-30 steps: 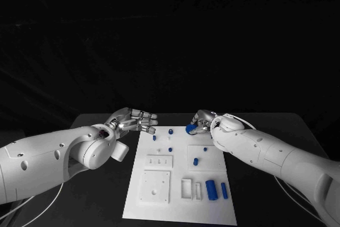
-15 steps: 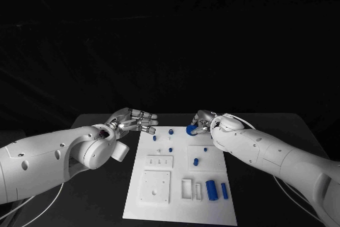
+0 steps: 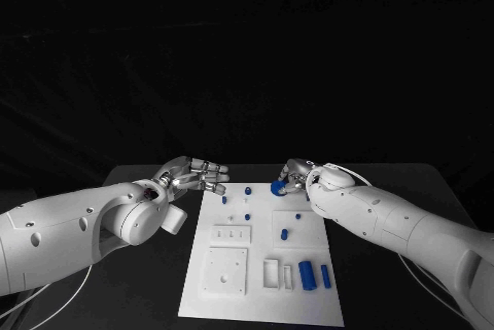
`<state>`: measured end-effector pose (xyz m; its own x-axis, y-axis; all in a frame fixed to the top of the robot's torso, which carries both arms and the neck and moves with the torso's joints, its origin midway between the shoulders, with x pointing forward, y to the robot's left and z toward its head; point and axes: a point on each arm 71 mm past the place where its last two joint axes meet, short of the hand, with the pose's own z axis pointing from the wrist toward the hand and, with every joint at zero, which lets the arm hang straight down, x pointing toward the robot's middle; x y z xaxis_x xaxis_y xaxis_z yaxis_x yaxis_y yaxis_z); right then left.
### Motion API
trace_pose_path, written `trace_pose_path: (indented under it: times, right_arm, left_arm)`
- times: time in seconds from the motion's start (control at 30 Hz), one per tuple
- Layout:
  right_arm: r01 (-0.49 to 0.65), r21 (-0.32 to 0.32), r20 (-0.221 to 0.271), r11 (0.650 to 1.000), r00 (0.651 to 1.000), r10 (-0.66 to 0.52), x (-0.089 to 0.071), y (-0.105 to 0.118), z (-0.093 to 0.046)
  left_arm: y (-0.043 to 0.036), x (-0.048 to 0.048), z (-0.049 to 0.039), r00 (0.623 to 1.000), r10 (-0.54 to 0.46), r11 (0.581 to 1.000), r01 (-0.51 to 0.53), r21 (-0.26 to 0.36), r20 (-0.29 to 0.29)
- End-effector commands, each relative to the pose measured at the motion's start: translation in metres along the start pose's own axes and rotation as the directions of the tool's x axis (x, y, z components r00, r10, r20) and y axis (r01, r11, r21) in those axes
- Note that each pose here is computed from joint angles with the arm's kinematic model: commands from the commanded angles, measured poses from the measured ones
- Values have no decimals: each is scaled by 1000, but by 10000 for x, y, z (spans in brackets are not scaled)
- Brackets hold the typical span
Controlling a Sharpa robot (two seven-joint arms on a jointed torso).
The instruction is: Assemble the parts on the task board
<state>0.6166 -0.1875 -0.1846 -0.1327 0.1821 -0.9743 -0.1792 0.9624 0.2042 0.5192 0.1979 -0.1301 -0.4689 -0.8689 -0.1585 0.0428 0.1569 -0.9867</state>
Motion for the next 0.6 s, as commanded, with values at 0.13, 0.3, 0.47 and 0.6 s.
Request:
trace_pose_path:
  times: [0.13, 0.3, 0.47, 0.6]
  right_arm:
    - [75, -12, -30, 997, 997, -75, 59, 4, -13]
    - [101, -21, -33, 995, 994, -102, 88, 12, -21]
    - [121, -26, -29, 992, 992, -122, 111, 16, -29]
    - [128, -31, -21, 991, 991, -128, 113, 28, -35]
  left_arm:
    - [-9, 25, 2, 1000, -1, 1000, 1, 2, -24]
    - [-8, 22, -1, 1000, -1, 1000, 1, 2, -24]
    - [-7, 23, -2, 1000, -1, 1000, 1, 1, -25]
    - [-6, 20, -5, 1000, -1, 1000, 1, 0, -25]
